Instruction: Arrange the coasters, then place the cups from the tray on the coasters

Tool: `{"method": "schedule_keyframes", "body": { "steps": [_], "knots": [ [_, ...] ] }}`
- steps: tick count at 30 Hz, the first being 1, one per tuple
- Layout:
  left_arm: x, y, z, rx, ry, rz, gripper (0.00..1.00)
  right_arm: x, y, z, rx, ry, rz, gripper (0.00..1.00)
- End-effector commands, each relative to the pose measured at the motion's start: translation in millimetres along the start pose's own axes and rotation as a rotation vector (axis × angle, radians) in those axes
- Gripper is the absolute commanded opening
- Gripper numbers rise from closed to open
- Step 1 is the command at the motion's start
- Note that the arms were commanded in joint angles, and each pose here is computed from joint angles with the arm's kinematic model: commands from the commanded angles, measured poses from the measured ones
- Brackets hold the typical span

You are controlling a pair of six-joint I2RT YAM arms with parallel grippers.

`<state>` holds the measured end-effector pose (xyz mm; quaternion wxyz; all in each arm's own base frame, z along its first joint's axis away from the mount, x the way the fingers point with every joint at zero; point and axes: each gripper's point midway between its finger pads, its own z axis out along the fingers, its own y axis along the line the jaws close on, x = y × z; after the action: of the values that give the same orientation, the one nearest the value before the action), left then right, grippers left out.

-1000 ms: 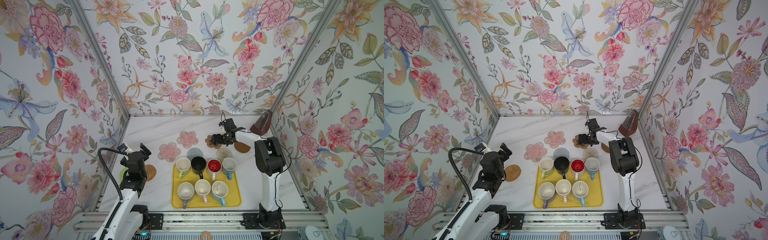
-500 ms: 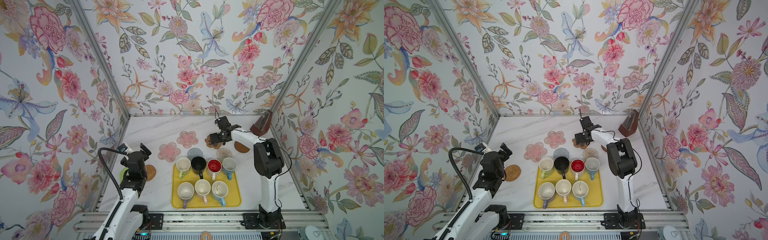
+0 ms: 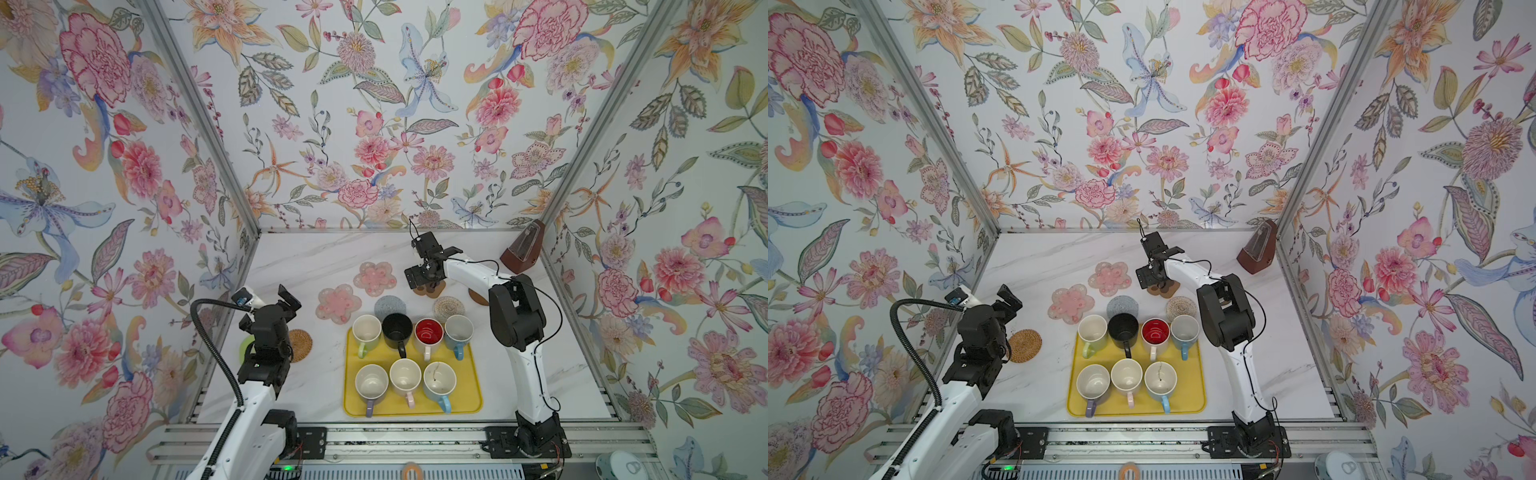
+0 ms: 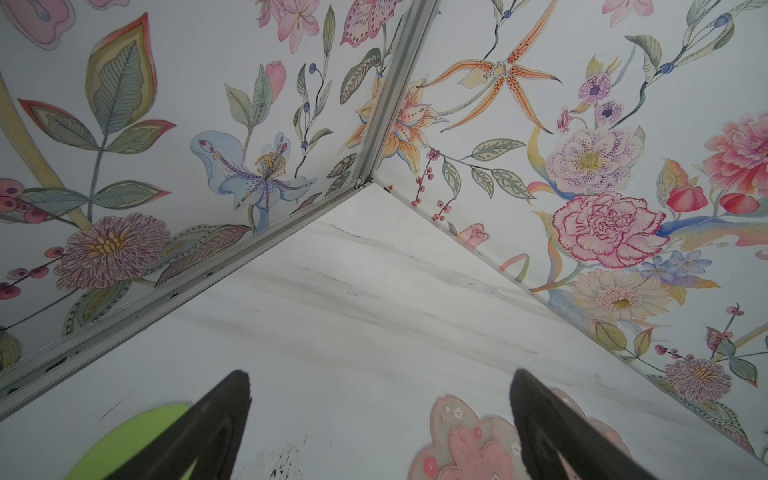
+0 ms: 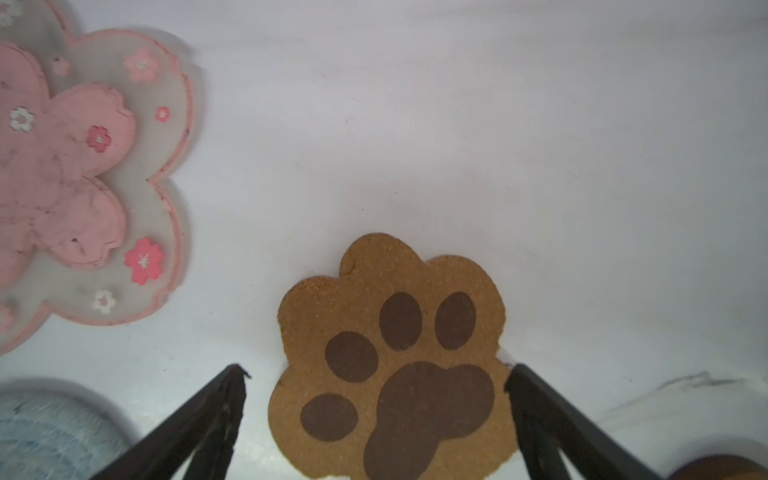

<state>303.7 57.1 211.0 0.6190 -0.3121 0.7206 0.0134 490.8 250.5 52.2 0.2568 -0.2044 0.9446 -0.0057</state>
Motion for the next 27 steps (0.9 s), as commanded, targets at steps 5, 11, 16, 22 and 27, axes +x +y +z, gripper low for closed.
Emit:
{"method": "schedule_keyframes", "body": {
  "steps": [5,11,16,22,27],
  "knots": [
    [2,6,-3,-0.014,0.008,-0.004,0.99,0,2,10,0.056,0.025,-0.059,0.99],
    [2,7,-3,-0.017,0.007,-0.006,0.99,1,-1,21,0.087,0.036,-0.071,0.99],
    [2,7,-3,-0.015,0.008,-0.007,0.99,-1,11,25,0.099,0.032,-0.099,0.99],
    [2,8,-3,-0.021,0.006,-0.003,0.99,-4,6,31,0.128,0.033,-0.096,0.99],
    [2,8,-3,-0.021,0.006,-0.001,0.99,-5,0,36,0.136,0.037,-0.070,0.99]
  ]
}}
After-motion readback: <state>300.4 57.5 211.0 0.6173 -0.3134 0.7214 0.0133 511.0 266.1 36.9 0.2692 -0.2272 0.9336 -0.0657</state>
